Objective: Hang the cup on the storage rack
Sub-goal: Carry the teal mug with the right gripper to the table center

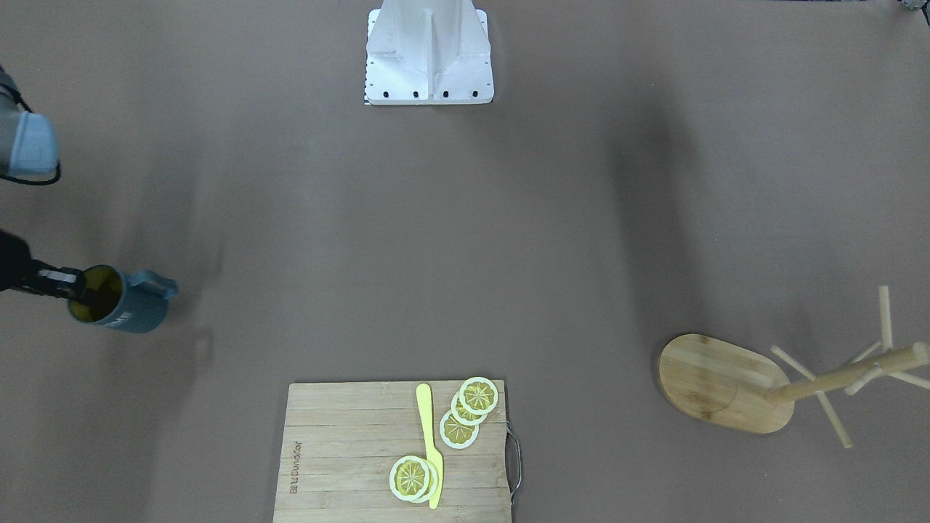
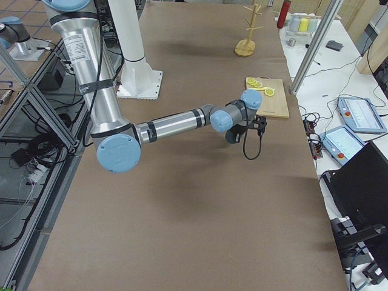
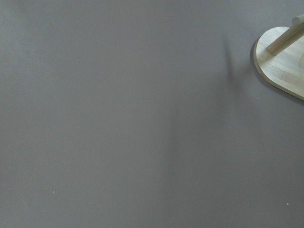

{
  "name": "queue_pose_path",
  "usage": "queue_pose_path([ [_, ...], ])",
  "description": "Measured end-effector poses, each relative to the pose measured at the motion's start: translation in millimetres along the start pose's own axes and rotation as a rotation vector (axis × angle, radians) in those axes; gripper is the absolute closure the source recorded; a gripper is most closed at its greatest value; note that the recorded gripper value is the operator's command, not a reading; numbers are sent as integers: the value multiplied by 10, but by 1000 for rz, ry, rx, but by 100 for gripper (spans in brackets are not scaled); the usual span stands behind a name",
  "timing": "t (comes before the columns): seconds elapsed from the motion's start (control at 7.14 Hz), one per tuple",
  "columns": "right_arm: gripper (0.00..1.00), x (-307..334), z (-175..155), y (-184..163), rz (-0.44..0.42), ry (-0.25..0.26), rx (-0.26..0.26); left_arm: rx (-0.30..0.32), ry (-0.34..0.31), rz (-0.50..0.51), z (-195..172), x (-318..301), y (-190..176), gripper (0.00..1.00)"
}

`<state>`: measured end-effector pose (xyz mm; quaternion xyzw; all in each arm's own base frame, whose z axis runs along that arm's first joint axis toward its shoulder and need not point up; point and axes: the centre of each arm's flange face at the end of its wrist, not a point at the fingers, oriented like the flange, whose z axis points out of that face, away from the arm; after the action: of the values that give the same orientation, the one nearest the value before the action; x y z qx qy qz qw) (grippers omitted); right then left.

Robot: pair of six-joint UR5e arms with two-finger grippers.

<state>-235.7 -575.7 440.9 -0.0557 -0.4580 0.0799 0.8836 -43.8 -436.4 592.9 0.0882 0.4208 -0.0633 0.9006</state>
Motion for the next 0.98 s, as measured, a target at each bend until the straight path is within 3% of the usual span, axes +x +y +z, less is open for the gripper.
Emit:
queue_pose_path([
  [0.14,100,-623,67,289,0,-30,-8,2,2,4,7,-2,-4,2],
  [0.56,100,-2193,479,1381,-194,-45,46,13,9,18,1,26,-33,2],
  [0.98,100,-3230,809,2171,-274,62,51,16,13,23,-11,52,-54,2],
])
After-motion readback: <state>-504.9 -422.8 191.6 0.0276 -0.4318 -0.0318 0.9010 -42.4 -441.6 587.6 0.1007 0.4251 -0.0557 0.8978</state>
